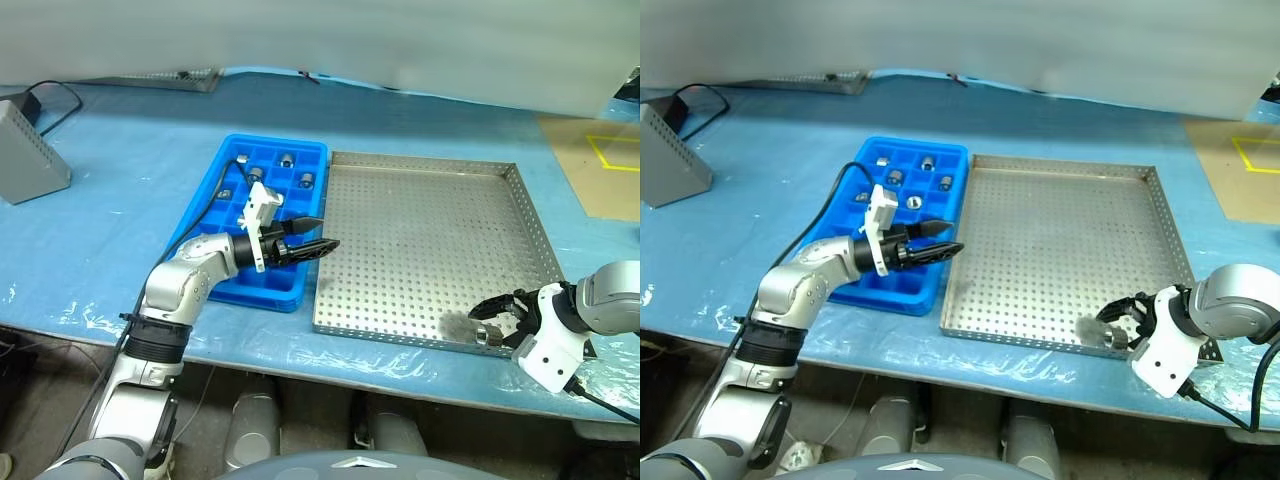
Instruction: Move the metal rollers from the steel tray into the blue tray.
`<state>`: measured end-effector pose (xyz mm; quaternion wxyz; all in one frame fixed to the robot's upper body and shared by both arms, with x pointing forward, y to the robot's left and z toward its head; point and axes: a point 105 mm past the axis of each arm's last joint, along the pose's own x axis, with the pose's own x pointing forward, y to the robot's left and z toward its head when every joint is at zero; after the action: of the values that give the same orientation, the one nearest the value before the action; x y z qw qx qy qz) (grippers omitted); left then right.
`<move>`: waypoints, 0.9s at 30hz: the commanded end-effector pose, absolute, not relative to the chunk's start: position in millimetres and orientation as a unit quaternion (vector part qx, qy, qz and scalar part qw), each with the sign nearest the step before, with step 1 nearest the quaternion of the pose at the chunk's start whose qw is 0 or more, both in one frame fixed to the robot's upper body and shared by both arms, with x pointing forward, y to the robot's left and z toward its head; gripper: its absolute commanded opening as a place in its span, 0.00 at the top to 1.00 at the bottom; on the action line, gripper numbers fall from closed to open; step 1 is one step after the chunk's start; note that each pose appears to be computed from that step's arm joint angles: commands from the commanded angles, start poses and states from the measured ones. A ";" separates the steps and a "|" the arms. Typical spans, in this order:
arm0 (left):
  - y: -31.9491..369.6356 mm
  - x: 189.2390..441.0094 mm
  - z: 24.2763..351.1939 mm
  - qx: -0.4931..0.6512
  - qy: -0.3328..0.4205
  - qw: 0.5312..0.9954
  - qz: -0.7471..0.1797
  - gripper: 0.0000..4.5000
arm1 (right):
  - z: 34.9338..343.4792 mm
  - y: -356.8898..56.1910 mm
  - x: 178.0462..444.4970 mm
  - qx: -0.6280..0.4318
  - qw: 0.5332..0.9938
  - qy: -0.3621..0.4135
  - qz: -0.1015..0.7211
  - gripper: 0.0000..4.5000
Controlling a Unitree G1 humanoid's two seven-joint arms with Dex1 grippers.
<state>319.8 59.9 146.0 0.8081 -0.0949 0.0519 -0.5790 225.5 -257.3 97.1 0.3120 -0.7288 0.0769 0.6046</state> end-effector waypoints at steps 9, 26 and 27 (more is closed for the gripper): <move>61.4 322.2 156.9 -0.089 0.029 0.810 -0.579 0.17 | 102.1 -228.8 220.8 -0.716 0.324 0.057 0.615 0.61; 63.5 325.4 154.5 -0.088 0.032 0.814 -0.573 0.17 | 106.9 -210.8 233.0 -0.713 0.344 0.062 0.608 0.87; 63.6 325.5 154.5 -0.088 0.032 0.814 -0.573 0.17 | 106.1 -212.8 232.5 -0.710 0.344 0.069 0.610 0.87</move>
<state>323.1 61.3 142.8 0.8116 -0.0971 0.0557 -0.5733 231.0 -214.4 101.6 0.3412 -0.7103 0.0728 0.6114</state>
